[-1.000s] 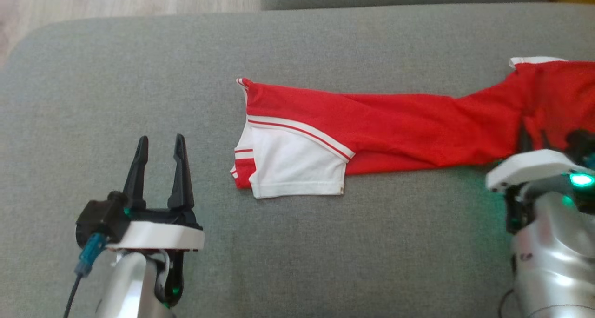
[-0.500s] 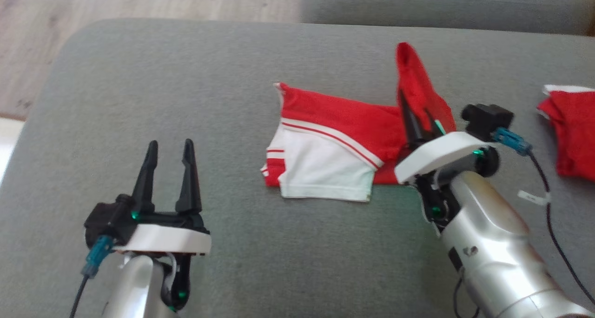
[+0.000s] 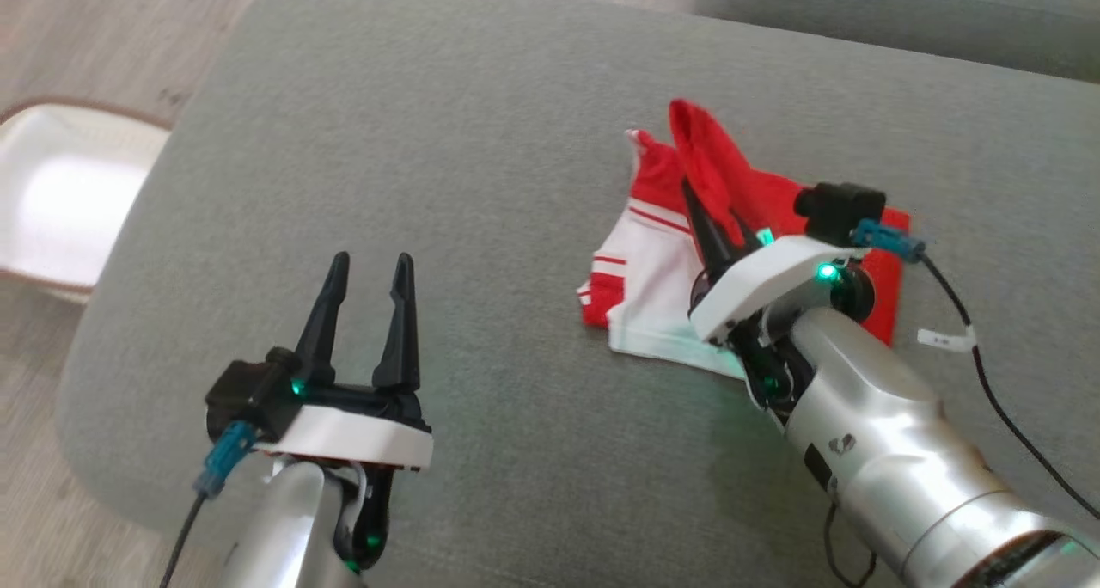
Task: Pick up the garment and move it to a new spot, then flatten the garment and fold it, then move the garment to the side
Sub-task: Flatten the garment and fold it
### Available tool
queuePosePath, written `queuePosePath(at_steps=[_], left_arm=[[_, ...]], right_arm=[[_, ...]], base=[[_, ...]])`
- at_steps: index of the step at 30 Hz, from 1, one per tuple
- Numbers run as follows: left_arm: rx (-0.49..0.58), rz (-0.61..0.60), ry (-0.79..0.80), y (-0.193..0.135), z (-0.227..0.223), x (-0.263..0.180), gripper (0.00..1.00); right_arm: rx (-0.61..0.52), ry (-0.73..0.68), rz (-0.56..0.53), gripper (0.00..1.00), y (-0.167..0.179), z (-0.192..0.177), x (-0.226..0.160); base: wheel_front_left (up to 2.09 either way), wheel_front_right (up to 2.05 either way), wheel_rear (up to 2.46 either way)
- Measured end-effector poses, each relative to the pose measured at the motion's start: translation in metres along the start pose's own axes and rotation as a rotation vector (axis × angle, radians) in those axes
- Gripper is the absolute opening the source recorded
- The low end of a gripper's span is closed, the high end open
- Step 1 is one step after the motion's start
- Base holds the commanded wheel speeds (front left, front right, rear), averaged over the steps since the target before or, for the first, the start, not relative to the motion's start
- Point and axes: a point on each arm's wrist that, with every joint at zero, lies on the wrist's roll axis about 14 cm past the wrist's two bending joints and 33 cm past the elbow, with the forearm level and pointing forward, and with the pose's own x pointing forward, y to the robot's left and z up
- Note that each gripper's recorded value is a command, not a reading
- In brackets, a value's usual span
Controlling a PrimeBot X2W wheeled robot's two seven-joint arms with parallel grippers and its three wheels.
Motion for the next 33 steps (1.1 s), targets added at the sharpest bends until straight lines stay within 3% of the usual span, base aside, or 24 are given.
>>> queuePosePath(at_steps=[1,2,8,12,19,25,29,33], left_arm=[[0.001,0.01,0.002,0.002,0.0,-0.001,1.0],[0.003,0.019,0.006,0.004,-0.001,-0.003,1.0],[0.005,0.037,0.017,0.01,-0.005,-0.004,1.0],[-0.001,0.031,0.018,0.008,-0.006,0.001,1.0],[-0.009,-0.042,-0.014,-0.017,0.001,0.021,1.0],[-0.017,-0.132,-0.027,-0.047,0.001,0.041,1.0],[-0.011,-0.202,-0.037,-0.07,0.003,0.052,1.0],[-0.017,-0.239,-0.039,-0.084,0.002,0.058,1.0]], right_arm=[[0.003,0.017,0.007,0.06,0.002,-0.006,0.002],[0.011,0.028,0.017,1.0,0.006,-0.011,0.003],[0.103,0.032,0.153,1.0,0.052,-0.014,0.006],[0.125,-0.004,0.144,1.0,0.05,-0.001,0.003],[-0.055,-0.163,0.025,1.0,0.002,0.066,-0.007],[-0.246,-0.302,-0.18,1.0,-0.065,0.115,-0.05],[-0.333,-0.331,-0.312,1.0,-0.101,0.11,-0.093],[-0.346,-0.331,-0.45,1.0,-0.133,0.09,-0.141]], base=[[0.0,0.0,0.0],[0.0,0.0,0.0],[0.0,0.0,0.0],[0.0,0.0,0.0],[0.0,0.0,0.0],[0.0,0.0,0.0],[0.0,0.0,0.0],[0.0,0.0,0.0]])
